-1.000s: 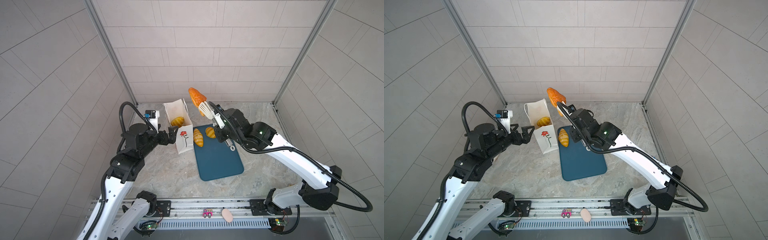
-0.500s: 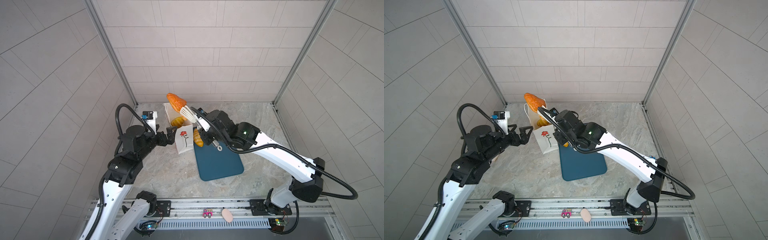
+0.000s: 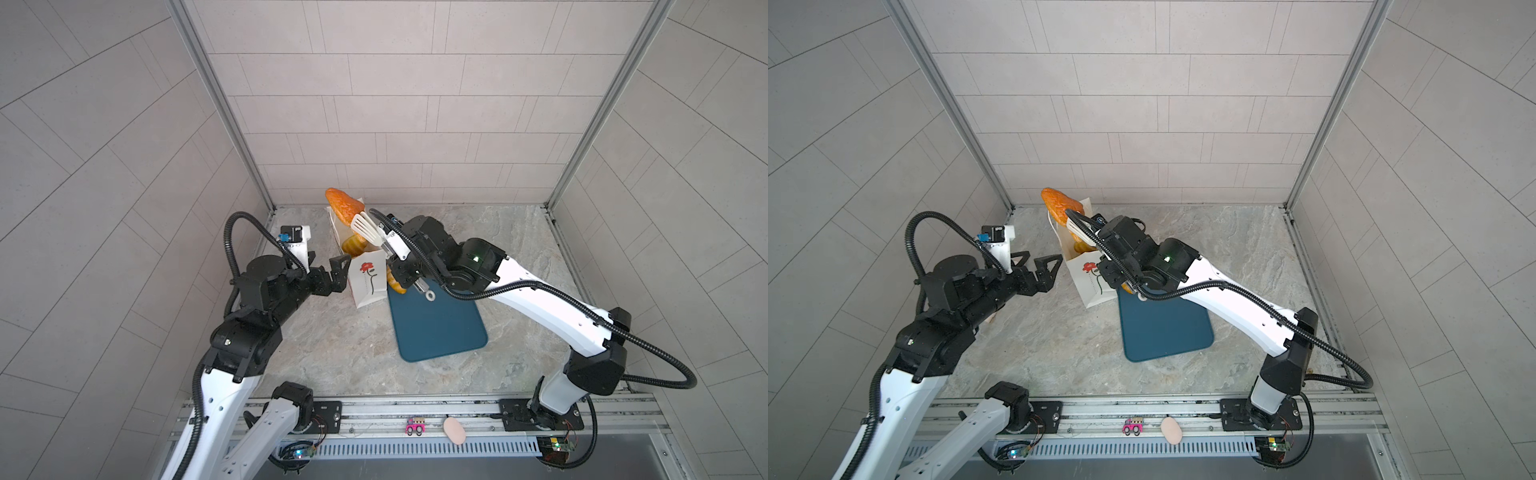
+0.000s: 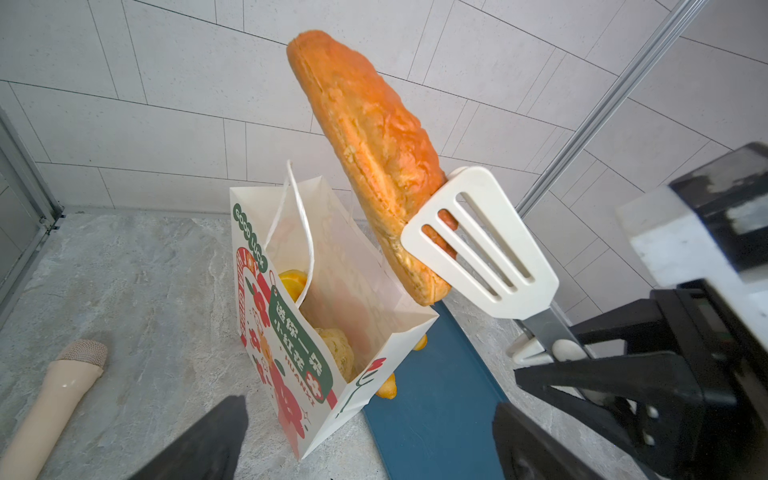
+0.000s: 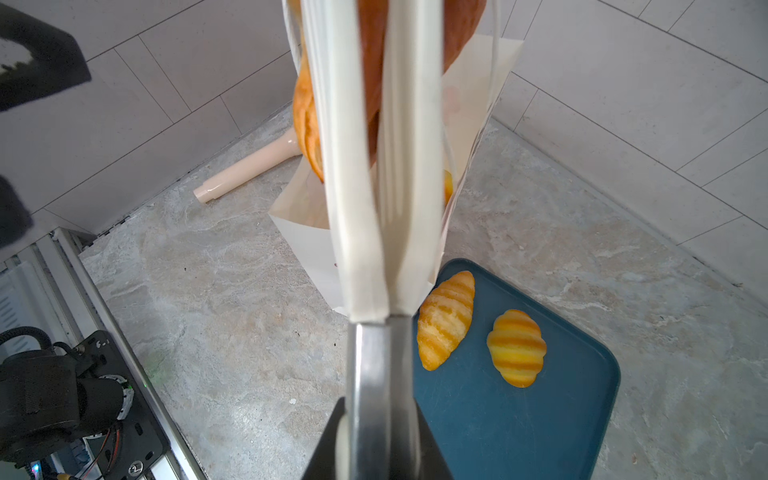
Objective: Place the fake bread into the paper bag
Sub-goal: 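Carry the orange pastry in the tongs over the paper bag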
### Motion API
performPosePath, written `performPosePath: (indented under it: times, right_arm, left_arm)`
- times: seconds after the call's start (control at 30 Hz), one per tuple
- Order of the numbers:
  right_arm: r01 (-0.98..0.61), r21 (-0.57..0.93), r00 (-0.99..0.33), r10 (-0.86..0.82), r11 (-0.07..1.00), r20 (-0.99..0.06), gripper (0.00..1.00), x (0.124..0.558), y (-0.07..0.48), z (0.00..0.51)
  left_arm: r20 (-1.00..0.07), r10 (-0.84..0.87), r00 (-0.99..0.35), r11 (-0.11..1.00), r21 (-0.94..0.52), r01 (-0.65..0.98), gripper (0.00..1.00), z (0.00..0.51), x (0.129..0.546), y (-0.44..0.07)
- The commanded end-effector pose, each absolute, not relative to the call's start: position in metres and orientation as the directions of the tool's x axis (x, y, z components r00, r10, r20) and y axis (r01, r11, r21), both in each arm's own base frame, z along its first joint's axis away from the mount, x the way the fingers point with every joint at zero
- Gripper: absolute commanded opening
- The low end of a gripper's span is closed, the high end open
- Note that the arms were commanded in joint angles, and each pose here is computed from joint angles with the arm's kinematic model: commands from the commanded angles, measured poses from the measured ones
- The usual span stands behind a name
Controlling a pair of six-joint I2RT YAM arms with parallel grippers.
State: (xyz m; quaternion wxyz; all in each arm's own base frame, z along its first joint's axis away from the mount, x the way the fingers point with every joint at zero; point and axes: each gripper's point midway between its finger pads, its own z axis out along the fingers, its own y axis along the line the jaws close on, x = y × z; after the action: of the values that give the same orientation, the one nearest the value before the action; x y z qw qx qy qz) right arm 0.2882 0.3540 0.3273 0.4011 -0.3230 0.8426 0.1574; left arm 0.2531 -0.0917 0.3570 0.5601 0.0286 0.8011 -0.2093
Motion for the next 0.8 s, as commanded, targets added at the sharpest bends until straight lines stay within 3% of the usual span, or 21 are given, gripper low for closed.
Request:
performPosePath:
  times: [0.0, 0.33, 0.77]
  right_arm:
    - [-0.641, -0.018, -0.385, -0.343, 0.767, -0.857, 0.21, 0.286, 0.334, 0.378]
    - [-0.695, -0.007, -0.322, -0.321, 0.719, -0.891, 0.21, 0.271, 0.349, 0.397]
    - [-0.677, 0.013, -0.415, -0.367, 0.736, -0.833, 0.22, 0.289, 0.373, 0.353]
  left_arm:
    - [-0.907, -0.188, -0.376, 0.916, -0.301, 0.267, 1.00, 0.351, 0.254, -0.089]
    - [-0.908, -0.192, -0.373, 0.914, -0.304, 0.269, 1.00, 0.352, 0.253, -0.089]
    - [-0.908, -0.191, -0.374, 0.917, -0.301, 0.263, 1.00, 0.350, 0.251, -0.087]
